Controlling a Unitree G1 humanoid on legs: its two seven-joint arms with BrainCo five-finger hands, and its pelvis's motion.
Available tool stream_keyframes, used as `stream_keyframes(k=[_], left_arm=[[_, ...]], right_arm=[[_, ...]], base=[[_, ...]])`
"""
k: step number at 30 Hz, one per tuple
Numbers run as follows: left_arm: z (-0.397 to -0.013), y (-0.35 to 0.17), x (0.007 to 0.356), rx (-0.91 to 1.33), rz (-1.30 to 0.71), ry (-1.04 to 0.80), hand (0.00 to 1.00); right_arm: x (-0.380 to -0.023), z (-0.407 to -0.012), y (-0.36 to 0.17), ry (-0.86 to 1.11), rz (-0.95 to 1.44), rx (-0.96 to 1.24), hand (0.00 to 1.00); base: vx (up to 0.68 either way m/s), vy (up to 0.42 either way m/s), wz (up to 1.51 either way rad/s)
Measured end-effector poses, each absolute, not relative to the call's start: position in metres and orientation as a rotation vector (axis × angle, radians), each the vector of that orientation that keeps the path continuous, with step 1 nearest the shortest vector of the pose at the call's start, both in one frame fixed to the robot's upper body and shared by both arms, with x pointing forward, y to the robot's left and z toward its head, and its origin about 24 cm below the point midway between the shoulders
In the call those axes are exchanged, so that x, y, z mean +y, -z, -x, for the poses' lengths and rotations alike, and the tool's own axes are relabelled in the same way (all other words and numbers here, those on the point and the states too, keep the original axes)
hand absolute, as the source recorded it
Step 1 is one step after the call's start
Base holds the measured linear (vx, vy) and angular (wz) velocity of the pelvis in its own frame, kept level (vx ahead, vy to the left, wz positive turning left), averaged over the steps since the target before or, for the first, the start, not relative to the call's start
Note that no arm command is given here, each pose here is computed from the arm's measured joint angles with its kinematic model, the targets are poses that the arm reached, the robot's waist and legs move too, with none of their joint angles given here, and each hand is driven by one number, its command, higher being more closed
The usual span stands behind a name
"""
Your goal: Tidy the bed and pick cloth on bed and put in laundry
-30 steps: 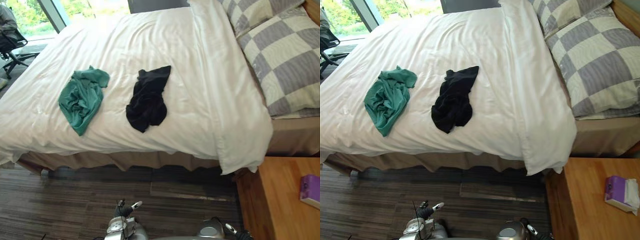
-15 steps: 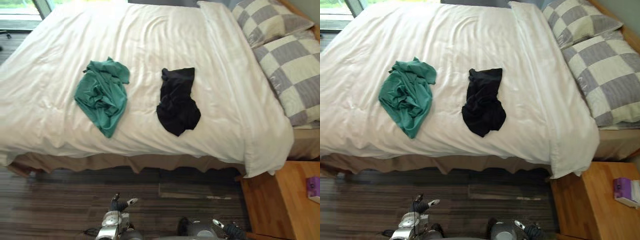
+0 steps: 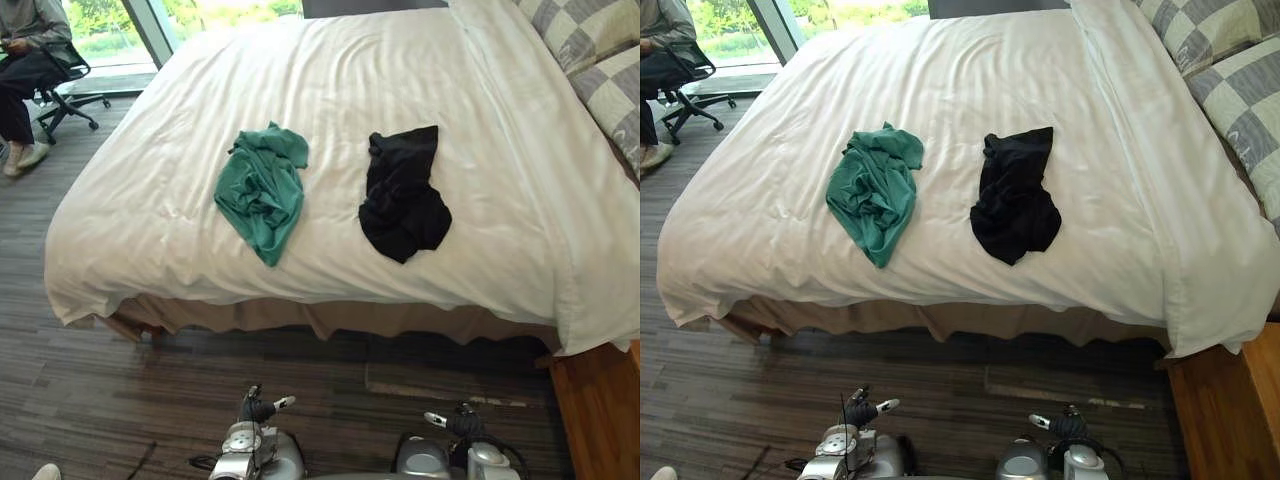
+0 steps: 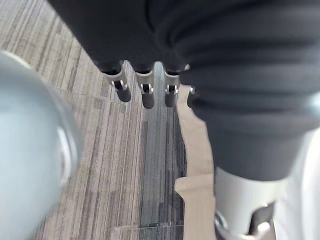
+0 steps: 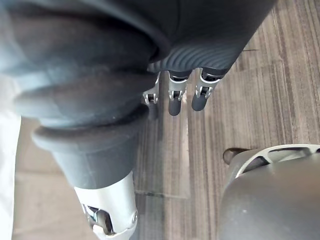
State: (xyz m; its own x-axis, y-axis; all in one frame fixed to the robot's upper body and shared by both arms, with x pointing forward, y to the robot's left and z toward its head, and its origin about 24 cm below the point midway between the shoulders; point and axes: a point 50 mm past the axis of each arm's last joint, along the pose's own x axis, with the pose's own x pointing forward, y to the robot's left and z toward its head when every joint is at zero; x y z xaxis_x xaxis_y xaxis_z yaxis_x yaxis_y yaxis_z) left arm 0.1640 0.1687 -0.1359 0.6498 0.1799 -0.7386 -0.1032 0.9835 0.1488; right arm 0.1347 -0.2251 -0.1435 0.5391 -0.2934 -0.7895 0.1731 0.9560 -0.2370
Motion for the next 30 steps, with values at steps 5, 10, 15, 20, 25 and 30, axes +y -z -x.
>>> stream_keyframes(k=[5, 10, 15, 20, 25, 30], left_arm=[[-0.150, 0.141, 0.194, 0.908, -0.202, -0.172, 0.00], [-0.132, 0.145, 0.215, 0.968, -0.187, -0.282, 0.00], [-0.118, 0.152, 0.205, 1.012, -0.069, -0.360, 0.00], [-0.058, 0.157, 0.249, 1.062, 0.251, -0.850, 0.00], [0.036, 0.133, 0.320, 0.883, 0.534, -1.564, 0.00], [0.042, 0.080, 0.394, 0.563, 0.460, -1.773, 0.00]], right_arm=[[-0.204, -0.119, 0.155, 0.204, 0.135, 1.042, 0.00], [-0.187, -0.131, 0.152, 0.153, 0.124, 1.006, 0.00], [-0.199, -0.125, 0.152, 0.385, -0.073, 0.990, 0.00], [-0.234, -0.079, 0.156, 0.818, -0.344, 1.007, 0.00], [-0.268, 0.006, 0.154, 1.292, -0.521, 1.014, 0.00], [-0.332, 0.000, 0.108, 1.410, -0.290, 0.768, 0.00]], base=[[0.11, 0.464, 0.13], [0.02, 0.209, -0.68], [-0.02, 0.033, 0.21], [0.01, -0.011, -0.08], [0.02, 0.013, -0.04], [0.07, 0.015, 0.03]])
